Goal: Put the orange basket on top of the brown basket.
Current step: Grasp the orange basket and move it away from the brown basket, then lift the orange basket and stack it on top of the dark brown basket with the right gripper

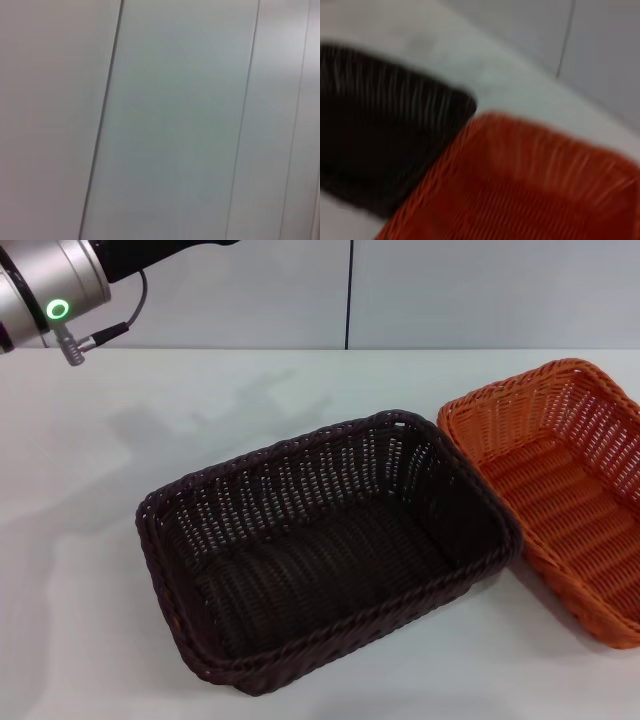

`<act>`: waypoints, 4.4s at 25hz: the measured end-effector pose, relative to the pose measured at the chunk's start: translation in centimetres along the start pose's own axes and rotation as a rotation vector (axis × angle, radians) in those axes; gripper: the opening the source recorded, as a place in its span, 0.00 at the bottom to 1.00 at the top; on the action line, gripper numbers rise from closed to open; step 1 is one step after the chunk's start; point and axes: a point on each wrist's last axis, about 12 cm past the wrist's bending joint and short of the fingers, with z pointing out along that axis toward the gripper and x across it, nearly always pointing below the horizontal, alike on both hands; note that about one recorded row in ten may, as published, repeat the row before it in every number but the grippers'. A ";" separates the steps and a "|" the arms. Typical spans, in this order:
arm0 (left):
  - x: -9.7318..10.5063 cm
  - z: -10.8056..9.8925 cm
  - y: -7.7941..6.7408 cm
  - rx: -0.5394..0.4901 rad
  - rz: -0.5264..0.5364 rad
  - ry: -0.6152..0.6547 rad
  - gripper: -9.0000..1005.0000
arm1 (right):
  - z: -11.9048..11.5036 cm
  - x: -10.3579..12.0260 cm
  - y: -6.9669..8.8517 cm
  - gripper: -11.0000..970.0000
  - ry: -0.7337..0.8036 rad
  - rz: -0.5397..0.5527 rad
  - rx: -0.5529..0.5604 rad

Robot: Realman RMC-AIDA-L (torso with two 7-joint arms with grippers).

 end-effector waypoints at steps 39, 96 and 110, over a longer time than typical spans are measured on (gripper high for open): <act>-1.3 -0.2 0.6 -0.033 -0.103 -0.055 0.84 | 8.1 -5.3 12.0 0.68 0.414 -0.394 -0.761; 0.6 -0.7 2.0 -0.093 -0.162 -0.018 0.84 | 3.7 0.2 1.6 0.27 0.261 -0.156 -0.170; -0.2 -2.2 3.4 -0.156 -0.177 -0.075 0.84 | -3.5 3.9 1.5 0.17 -0.023 0.074 -0.034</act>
